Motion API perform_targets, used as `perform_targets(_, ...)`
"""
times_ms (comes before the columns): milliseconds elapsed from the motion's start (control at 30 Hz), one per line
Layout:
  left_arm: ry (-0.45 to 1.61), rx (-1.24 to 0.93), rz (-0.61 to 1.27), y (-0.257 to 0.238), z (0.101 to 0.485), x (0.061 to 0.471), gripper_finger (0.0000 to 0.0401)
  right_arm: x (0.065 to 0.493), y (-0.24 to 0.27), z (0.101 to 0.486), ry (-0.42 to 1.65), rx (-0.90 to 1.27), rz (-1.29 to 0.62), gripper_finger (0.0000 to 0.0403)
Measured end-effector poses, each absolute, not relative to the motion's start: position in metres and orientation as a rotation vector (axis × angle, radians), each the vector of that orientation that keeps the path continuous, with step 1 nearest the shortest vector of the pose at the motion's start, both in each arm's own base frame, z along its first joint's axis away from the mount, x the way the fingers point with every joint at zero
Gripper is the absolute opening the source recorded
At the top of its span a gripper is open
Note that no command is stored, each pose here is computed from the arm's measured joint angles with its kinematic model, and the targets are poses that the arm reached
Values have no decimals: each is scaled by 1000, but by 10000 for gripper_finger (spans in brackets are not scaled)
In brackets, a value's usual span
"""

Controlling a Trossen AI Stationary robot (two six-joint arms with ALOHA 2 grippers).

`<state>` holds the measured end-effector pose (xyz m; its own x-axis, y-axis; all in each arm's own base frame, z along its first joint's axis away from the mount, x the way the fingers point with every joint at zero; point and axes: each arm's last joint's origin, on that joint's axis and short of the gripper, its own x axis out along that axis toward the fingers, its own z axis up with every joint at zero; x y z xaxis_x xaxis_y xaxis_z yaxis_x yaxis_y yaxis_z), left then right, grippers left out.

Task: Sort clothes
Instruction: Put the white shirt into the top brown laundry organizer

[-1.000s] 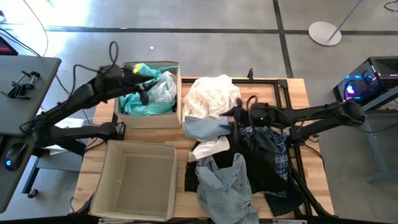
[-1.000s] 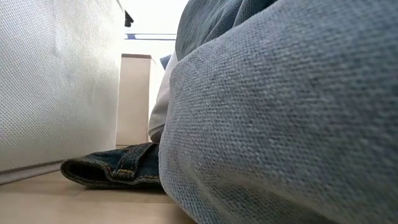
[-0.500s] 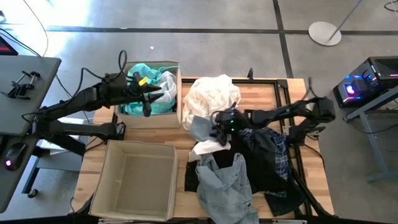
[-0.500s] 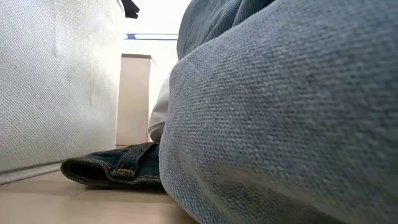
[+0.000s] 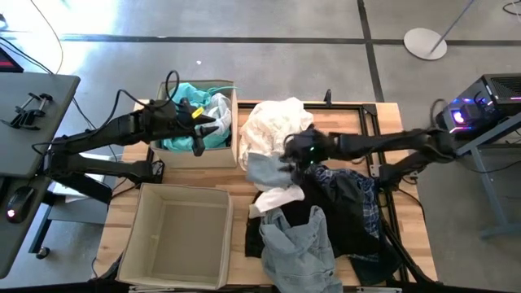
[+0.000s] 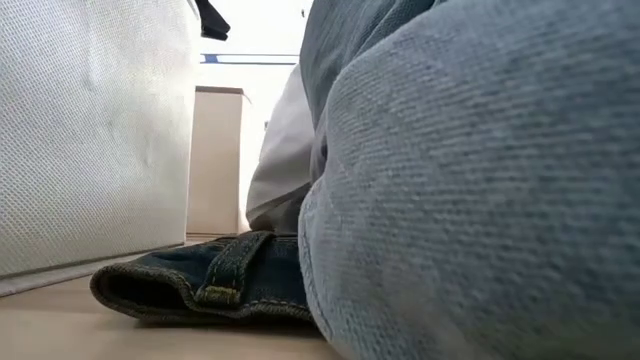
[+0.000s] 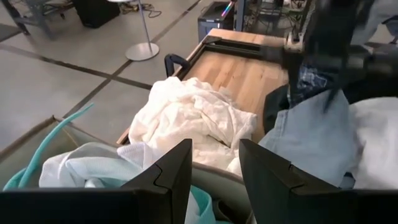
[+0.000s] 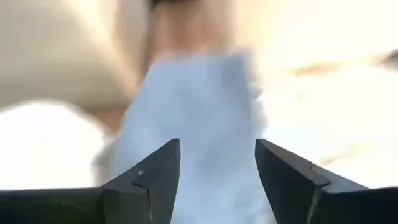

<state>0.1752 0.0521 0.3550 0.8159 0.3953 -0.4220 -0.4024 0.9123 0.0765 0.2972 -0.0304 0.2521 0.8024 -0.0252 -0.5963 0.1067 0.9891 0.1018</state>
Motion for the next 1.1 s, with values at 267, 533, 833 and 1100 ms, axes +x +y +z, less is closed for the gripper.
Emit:
perform_targets(267,480,-14,410,48,352,175,124,303,-74,311,424,81,-430,199)
perform_targets(533,482,-4,406,45,352,175,124,322,-159,239,640,195,-661,199)
perform_targets(833,485,-3,407,45,352,175,124,321,-208,156,848,334,-655,238)
perform_targets(1100,485,-4,408,45,352,175,124,326,-202,147,893,272,-684,267)
